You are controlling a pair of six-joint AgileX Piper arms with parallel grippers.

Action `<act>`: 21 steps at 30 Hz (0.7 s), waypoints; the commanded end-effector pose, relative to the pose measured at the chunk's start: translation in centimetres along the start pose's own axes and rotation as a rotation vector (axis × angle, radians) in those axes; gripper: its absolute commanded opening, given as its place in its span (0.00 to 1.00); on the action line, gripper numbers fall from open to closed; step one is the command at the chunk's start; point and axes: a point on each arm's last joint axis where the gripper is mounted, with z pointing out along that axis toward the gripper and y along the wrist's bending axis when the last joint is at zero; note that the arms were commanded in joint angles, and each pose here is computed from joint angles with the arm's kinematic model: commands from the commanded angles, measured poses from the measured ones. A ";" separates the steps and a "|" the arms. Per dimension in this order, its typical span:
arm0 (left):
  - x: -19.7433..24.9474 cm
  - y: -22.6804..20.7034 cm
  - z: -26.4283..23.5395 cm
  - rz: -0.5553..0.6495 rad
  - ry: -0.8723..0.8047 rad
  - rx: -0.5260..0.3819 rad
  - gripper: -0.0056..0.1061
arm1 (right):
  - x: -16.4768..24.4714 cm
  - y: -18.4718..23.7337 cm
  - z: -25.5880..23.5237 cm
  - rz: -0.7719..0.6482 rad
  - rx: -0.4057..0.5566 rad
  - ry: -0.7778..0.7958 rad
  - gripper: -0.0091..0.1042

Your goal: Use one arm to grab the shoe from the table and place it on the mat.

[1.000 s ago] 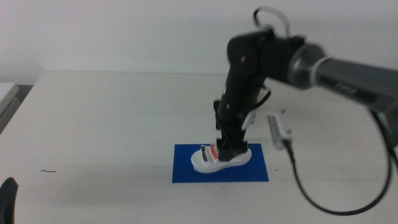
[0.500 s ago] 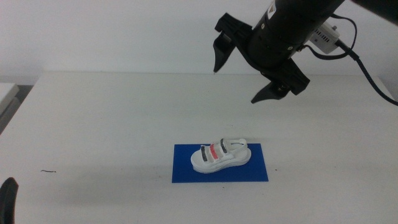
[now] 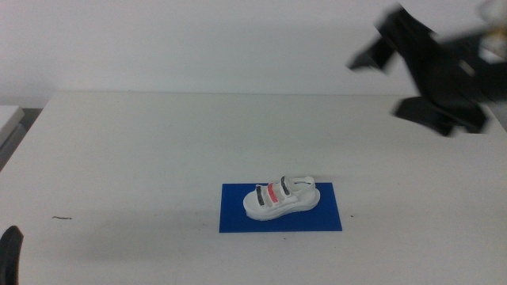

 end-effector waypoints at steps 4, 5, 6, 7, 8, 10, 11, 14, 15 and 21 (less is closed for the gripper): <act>0.0 0.0 0.0 -0.007 -0.005 0.001 0.89 | 1.4 -6.3 -3.1 -0.729 -0.009 -0.081 0.69; 0.0 0.0 0.0 -0.007 -0.005 0.001 0.89 | 1.7 -7.9 -3.6 -0.704 0.009 -0.106 0.69; 0.0 0.0 0.0 -0.007 -0.005 0.001 0.89 | 1.9 -9.2 -4.0 -0.681 0.026 -0.145 0.69; 0.0 0.0 0.0 -0.007 -0.005 0.001 0.89 | 2.3 -10.8 -4.5 -0.679 0.053 -0.194 0.69; 0.0 0.0 0.0 -0.007 -0.005 0.001 0.89 | 2.7 -12.4 -5.1 -0.704 0.087 -0.246 0.69; 0.0 0.0 0.0 -0.007 -0.005 0.001 0.89 | 4.1 -15.0 -6.0 -0.763 0.118 -0.347 0.69; 0.0 0.0 0.0 -0.007 -0.005 0.001 0.89 | 5.0 -16.0 -6.4 -0.794 0.122 -0.386 0.69; 0.0 0.0 0.0 -0.007 -0.005 0.001 0.89 | 7.1 -17.9 -7.6 -0.948 0.107 -0.548 0.69; 0.0 0.0 0.0 -0.007 -0.005 0.001 0.89 | 7.8 -18.6 -7.7 -0.956 0.099 -0.583 0.69; 0.0 0.0 0.0 -0.007 -0.005 0.001 0.89 | 10.7 -21.3 -8.6 -0.988 0.055 -0.752 0.69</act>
